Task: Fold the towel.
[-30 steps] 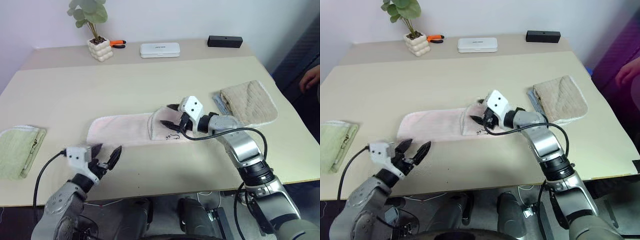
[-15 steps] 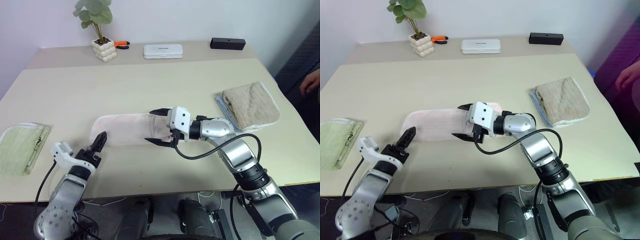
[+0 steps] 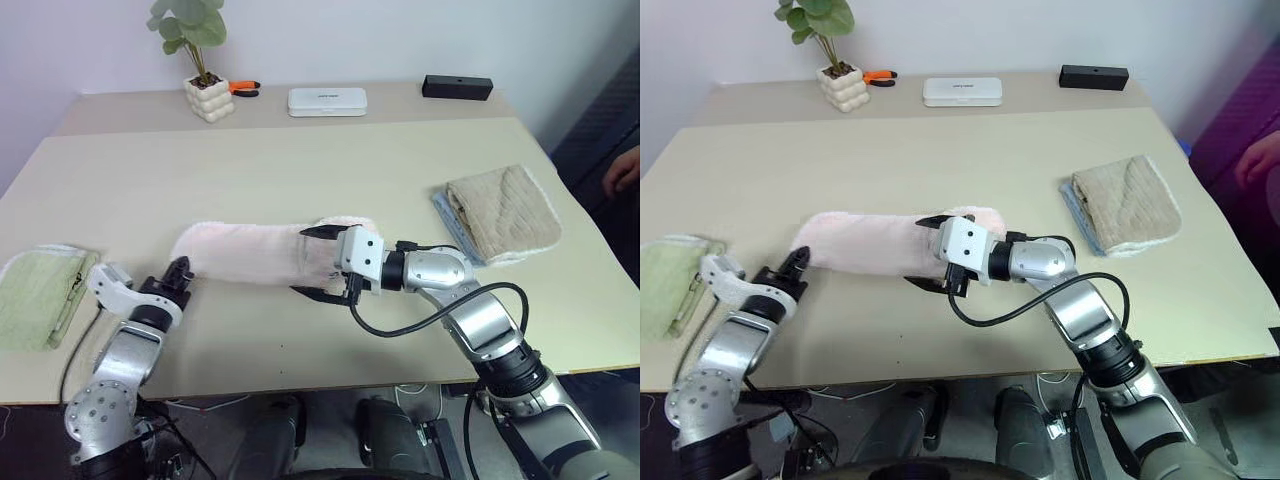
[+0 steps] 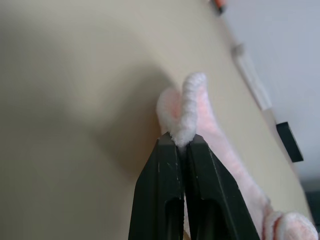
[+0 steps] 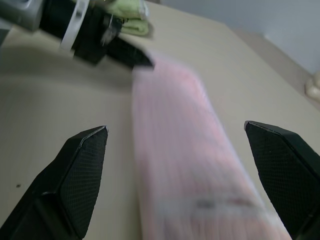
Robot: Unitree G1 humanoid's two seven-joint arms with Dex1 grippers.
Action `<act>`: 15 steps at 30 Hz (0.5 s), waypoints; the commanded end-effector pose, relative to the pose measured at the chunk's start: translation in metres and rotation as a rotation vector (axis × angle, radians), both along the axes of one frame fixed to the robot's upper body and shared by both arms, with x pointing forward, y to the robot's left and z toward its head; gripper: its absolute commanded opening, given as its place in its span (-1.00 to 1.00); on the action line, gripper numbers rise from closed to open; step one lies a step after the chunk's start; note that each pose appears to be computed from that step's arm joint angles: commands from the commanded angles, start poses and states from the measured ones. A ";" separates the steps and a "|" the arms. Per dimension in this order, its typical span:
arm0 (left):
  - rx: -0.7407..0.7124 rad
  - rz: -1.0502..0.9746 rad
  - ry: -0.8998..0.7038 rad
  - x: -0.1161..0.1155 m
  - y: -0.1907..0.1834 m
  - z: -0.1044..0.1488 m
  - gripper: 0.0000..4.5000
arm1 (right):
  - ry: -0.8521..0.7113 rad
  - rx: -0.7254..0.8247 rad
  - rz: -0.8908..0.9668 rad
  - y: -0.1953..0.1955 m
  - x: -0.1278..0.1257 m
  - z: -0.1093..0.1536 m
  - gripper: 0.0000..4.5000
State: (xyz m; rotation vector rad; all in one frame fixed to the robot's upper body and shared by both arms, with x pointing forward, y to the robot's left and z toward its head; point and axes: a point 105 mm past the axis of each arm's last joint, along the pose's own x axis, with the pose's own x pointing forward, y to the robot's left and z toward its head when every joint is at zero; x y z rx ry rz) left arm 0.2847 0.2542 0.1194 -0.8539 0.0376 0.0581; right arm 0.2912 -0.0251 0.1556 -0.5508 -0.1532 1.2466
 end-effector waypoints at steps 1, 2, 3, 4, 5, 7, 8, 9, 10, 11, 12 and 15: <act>0.230 0.014 -0.199 -0.012 0.023 0.057 -0.98 | -0.013 0.033 -0.042 -0.013 0.000 0.012 1.00; 0.286 -0.012 -0.218 -0.013 0.022 0.065 -0.98 | -0.002 0.036 -0.056 -0.017 0.001 0.012 1.00; 0.356 -0.053 -0.241 -0.014 0.017 0.073 -0.98 | 0.010 0.036 -0.067 -0.021 0.002 0.011 1.00; 0.424 -0.105 -0.264 -0.015 0.010 0.080 -0.98 | 0.021 0.036 -0.075 -0.024 0.003 0.010 1.00; 0.474 -0.150 -0.280 -0.016 0.003 0.085 -0.98 | 0.029 0.036 -0.081 -0.026 0.004 0.009 1.00; 0.557 -0.272 -0.312 -0.014 -0.020 0.091 -0.98 | 0.042 0.035 -0.094 -0.029 0.006 0.006 1.00; 0.596 -0.355 -0.329 -0.013 -0.037 0.091 -0.98 | 0.047 0.035 -0.101 -0.030 0.008 0.004 1.00; 0.627 -0.427 -0.341 -0.013 -0.052 0.090 -0.98 | 0.052 0.036 -0.107 -0.031 0.009 0.003 1.00; 0.664 -0.512 -0.349 -0.013 -0.069 0.087 -0.98 | 0.056 0.037 -0.110 -0.031 0.010 0.002 1.00; 0.696 -0.601 -0.355 -0.014 -0.087 0.081 -0.98 | 0.061 0.040 -0.115 -0.031 0.011 0.001 1.00; 0.715 -0.679 -0.356 -0.015 -0.102 0.075 -0.98 | 0.064 0.041 -0.120 -0.032 0.011 0.000 1.00; 0.750 -0.804 -0.343 -0.010 -0.129 0.058 -0.98 | 0.068 0.038 -0.134 -0.033 0.013 -0.004 1.00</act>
